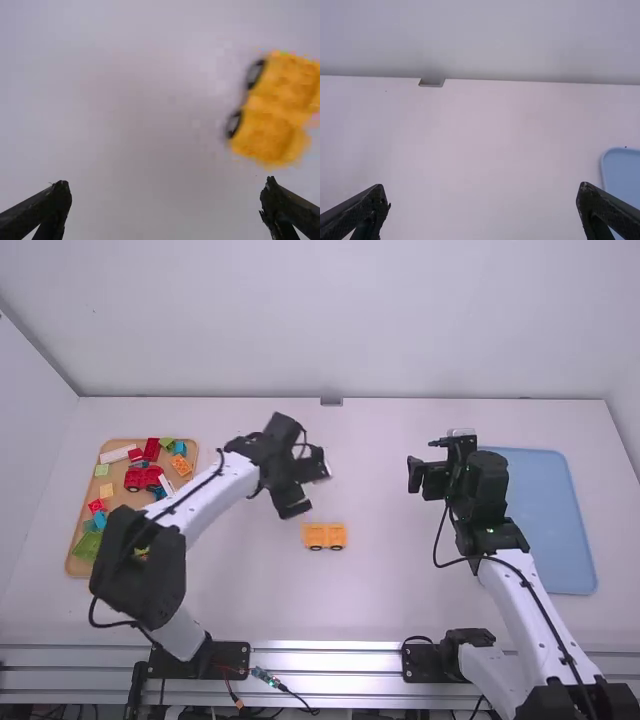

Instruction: Assemble lego blocks to make yellow taxi

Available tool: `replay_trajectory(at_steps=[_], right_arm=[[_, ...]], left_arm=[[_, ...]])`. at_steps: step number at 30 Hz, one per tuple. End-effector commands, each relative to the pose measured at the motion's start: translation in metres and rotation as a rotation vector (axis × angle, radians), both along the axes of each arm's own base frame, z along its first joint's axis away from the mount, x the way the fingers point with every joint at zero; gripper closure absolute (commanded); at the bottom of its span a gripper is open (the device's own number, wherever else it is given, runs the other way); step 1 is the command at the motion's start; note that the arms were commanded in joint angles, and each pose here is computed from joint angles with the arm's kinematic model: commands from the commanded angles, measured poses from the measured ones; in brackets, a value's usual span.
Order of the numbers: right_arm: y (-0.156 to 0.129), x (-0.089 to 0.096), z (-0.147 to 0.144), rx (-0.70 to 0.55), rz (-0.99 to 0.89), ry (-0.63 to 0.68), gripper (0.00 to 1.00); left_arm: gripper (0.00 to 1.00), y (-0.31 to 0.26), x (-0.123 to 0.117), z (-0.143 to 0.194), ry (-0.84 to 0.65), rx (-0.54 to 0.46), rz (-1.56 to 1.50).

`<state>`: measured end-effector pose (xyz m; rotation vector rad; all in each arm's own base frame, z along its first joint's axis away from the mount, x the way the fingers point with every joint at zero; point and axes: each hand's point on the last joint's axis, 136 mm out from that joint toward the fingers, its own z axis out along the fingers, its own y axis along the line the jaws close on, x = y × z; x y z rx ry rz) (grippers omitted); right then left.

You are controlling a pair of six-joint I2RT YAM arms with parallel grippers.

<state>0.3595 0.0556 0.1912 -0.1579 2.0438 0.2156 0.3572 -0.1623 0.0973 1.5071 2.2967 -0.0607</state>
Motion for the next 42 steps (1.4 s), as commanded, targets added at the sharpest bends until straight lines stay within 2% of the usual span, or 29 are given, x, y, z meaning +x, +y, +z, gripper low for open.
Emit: replay_trajectory(at_steps=[1, 4, 9, 16, 22, 27, 36, 40, 41, 42], right_arm=[[0.001, 0.004, 0.026, 0.006, 0.004, -0.062, 0.01], [0.001, 0.005, 0.027, 0.007, 0.004, -0.067, 0.01], [0.001, 0.005, 0.027, 0.006, 0.004, -0.067, 0.01], [0.001, 0.005, 0.027, 0.007, 0.005, -0.067, 0.01], [0.001, 0.005, 0.027, 0.007, 0.005, -0.068, 0.01], [0.001, 0.005, 0.028, 0.007, 0.004, -0.071, 0.01], [0.001, 0.006, 0.029, 0.006, 0.004, -0.078, 0.01], [0.001, 0.006, 0.029, 0.007, 0.004, -0.078, 0.01], [0.001, 0.006, 0.029, 0.007, 0.004, -0.078, 0.01], [0.001, 0.006, 0.029, 0.007, 0.005, -0.078, 0.01]], left_arm=[[0.01, 0.033, 0.015, 0.027, -0.044, -0.057, 0.141], [0.01, 0.081, 0.032, 0.048, -0.089, -0.128, 0.344], [0.01, 0.165, 0.052, 0.062, -0.139, -0.212, 0.708], [0.01, 0.287, 0.047, 0.058, -0.184, -0.268, 1.110], [0.01, 0.362, 0.029, 0.049, -0.174, -0.333, 1.406], [0.01, 0.406, 0.024, 0.043, -0.136, -0.321, 1.503], [0.01, 0.457, 0.032, 0.020, -0.054, -0.279, 1.598], [0.00, 0.471, 0.031, 0.001, -0.008, -0.226, 1.603], [0.02, 0.478, 0.030, -0.007, 0.005, -0.191, 1.619], [0.07, 0.483, 0.030, -0.014, 0.014, -0.163, 1.629]])
